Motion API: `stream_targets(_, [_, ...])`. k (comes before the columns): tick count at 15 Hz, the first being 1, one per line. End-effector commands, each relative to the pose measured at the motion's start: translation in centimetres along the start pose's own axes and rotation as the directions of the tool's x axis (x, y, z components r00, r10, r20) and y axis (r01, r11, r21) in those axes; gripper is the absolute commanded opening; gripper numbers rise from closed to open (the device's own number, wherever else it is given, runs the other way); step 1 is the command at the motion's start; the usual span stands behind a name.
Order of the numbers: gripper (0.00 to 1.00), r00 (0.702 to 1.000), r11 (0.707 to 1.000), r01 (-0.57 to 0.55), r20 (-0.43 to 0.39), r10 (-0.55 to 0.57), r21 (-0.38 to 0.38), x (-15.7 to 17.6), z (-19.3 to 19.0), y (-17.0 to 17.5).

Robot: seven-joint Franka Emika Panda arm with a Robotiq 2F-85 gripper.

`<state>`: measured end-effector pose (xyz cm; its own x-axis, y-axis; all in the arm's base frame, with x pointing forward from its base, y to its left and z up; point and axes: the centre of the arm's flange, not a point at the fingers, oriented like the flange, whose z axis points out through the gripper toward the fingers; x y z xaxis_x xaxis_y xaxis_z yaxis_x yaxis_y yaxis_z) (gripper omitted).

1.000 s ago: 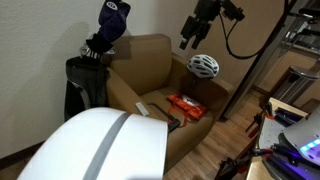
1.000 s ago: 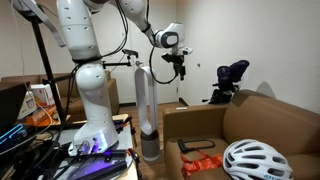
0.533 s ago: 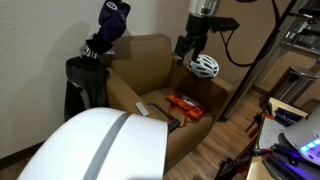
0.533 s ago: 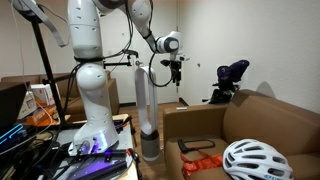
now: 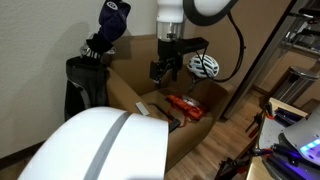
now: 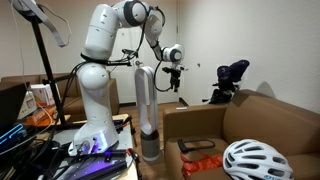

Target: Move the remote from the armrest to the top of the white object

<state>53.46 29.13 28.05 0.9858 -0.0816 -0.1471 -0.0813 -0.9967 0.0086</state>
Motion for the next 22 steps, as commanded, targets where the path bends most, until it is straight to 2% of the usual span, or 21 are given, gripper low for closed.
stream_targets(1, [1.0, 1.0, 1.0, 0.0, 0.003, 0.0, -0.003, 0.1, 0.3, 0.0])
stream_targets(3, [1.0, 1.0, 1.0, -0.001, -0.017, 0.001, -0.007, -0.2, 0.3, 0.0])
stream_targets(7, [1.0, 1.0, 0.999, -0.016, -0.022, 0.017, 0.046, 1.5, 3.1, -2.3])
stream_targets(11, [1.0, 0.999, 0.998, -0.025, -0.042, 0.027, 0.054, 3.0, 6.7, -4.3])
stream_targets(16, [1.0, 0.999, 0.998, -0.048, -0.02, 0.048, -0.038, 4.7, 10.3, -5.5])
stream_targets(22, [1.0, 0.972, 0.972, -0.234, -0.014, 0.234, -0.021, 7.3, 13.9, -5.8])
